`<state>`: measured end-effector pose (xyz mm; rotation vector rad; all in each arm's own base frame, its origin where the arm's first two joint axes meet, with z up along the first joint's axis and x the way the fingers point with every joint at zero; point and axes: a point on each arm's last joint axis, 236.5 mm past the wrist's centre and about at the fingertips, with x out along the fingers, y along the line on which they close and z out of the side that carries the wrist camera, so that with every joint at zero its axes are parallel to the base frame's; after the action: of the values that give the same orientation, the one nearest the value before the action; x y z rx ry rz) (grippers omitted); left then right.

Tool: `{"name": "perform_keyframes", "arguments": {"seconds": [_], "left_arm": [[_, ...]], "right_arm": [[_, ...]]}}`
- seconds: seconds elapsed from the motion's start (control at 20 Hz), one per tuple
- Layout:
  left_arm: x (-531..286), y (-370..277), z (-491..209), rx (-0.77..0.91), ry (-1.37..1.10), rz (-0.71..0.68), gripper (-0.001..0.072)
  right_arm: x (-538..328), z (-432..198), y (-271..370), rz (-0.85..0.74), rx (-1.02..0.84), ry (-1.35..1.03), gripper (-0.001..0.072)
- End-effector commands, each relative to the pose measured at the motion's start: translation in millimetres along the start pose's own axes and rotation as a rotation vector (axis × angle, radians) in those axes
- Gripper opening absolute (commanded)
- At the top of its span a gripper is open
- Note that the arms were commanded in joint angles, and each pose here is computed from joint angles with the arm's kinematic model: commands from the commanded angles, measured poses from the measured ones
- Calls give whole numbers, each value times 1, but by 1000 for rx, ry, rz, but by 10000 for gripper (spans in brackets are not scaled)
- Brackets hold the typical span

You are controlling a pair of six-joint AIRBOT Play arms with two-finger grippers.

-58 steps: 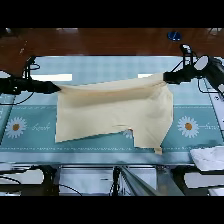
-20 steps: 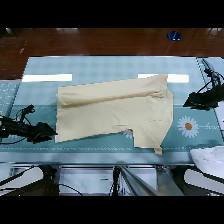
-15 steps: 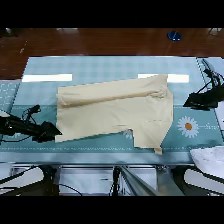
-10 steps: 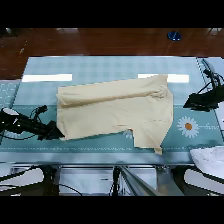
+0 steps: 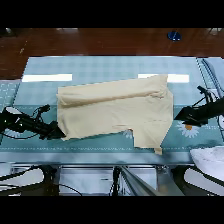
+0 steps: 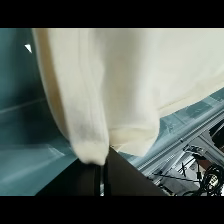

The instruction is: Fold the shirts.

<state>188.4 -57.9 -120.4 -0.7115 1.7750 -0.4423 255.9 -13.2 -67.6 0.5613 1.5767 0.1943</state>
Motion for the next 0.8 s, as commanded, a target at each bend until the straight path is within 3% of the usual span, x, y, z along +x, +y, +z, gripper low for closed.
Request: {"name": "perform_keyframes", "arguments": {"seconds": [0.0, 0.25, 0.3, 0.45, 0.55, 0.6, 0.65, 0.75], "left_arm": [[0, 4, 5, 8, -22, 19, 31], [0, 4, 5, 21, -19, 17, 31], [0, 4, 5, 21, -19, 17, 31], [0, 4, 5, 24, -19, 17, 31], [0, 4, 5, 35, -19, 17, 31], [0, 4, 5, 41, -20, 18, 31], [0, 4, 5, 55, -20, 17, 31], [-3, 0, 4, 71, -16, 4, 30]], "right_arm": [[29, -7, 10, 105, 53, -46, 578], [45, -14, 6, 110, 92, -53, 568], [48, -12, 3, 105, 107, -71, 504], [54, 5, -1, 106, 165, -163, 453], [56, 9, -2, 113, 186, -189, 266], [55, 10, 1, 126, 192, -192, 68], [54, 11, 8, 155, 197, -193, 24], [35, 19, 35, 239, 117, -233, 23]]}}
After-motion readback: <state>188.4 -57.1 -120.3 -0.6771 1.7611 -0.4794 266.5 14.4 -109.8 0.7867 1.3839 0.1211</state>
